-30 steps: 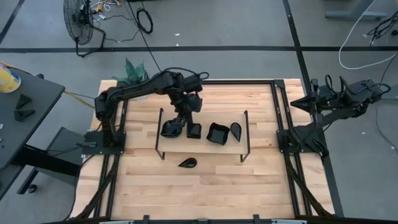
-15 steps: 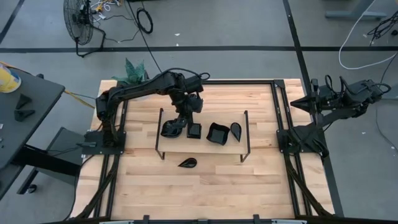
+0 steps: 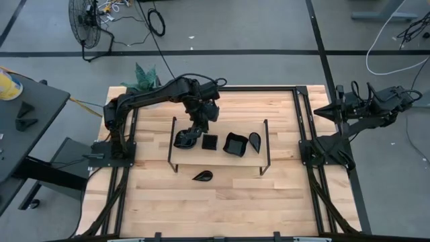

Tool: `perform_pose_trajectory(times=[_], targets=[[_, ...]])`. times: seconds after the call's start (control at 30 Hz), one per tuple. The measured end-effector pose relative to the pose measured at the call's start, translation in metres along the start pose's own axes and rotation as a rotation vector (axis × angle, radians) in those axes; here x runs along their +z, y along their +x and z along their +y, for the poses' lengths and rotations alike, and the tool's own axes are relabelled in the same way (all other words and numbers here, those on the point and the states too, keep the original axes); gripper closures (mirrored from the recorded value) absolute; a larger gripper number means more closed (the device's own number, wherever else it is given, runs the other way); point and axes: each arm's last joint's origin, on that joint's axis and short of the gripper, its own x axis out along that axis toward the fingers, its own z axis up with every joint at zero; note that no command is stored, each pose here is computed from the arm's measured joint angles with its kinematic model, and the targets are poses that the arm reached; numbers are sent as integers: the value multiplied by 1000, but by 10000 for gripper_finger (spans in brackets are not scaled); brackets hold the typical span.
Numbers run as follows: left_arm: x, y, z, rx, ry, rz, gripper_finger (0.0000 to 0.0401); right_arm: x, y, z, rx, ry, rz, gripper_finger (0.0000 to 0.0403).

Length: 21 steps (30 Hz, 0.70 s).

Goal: Pick & Place Mini shaped plates
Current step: Stack the drop shaped plate on top of the drop shaped plate on the shelf

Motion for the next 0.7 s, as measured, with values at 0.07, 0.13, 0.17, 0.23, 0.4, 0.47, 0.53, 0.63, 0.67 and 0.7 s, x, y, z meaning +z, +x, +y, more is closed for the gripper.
perform_pose_trajectory(times=[0.07, 0.13, 0.17, 0.23, 0.4, 0.47, 0.53, 0.63, 0.67, 0.7], targets=[[0, 0, 1, 21, -1, 11, 315, 0, 0, 0, 0, 0, 0, 380], [-1, -1, 0, 30, -4, 14, 299, 0, 0, 0, 0, 0, 0, 380], [-1, -2, 0, 31, -6, 12, 293, 0, 0, 0, 0, 0, 0, 380], [0, -4, -2, 33, -6, 6, 283, 0, 0, 0, -1, 0, 0, 380], [0, -9, -8, 34, -22, -2, 266, 0, 0, 0, 0, 0, 0, 380], [0, -11, -11, 42, -27, -6, 261, 0, 0, 0, 0, 0, 0, 380], [1, -13, -14, 53, -35, -5, 256, 0, 0, 0, 0, 1, -1, 380], [0, -20, -21, 59, -52, -17, 247, 0, 0, 0, 0, 0, 0, 380], [0, -24, -25, 59, -58, -20, 244, 0, 0, 0, 0, 0, 0, 380], [-1, -27, -28, 54, -66, -28, 240, 0, 0, 0, 0, 1, -1, 380]])
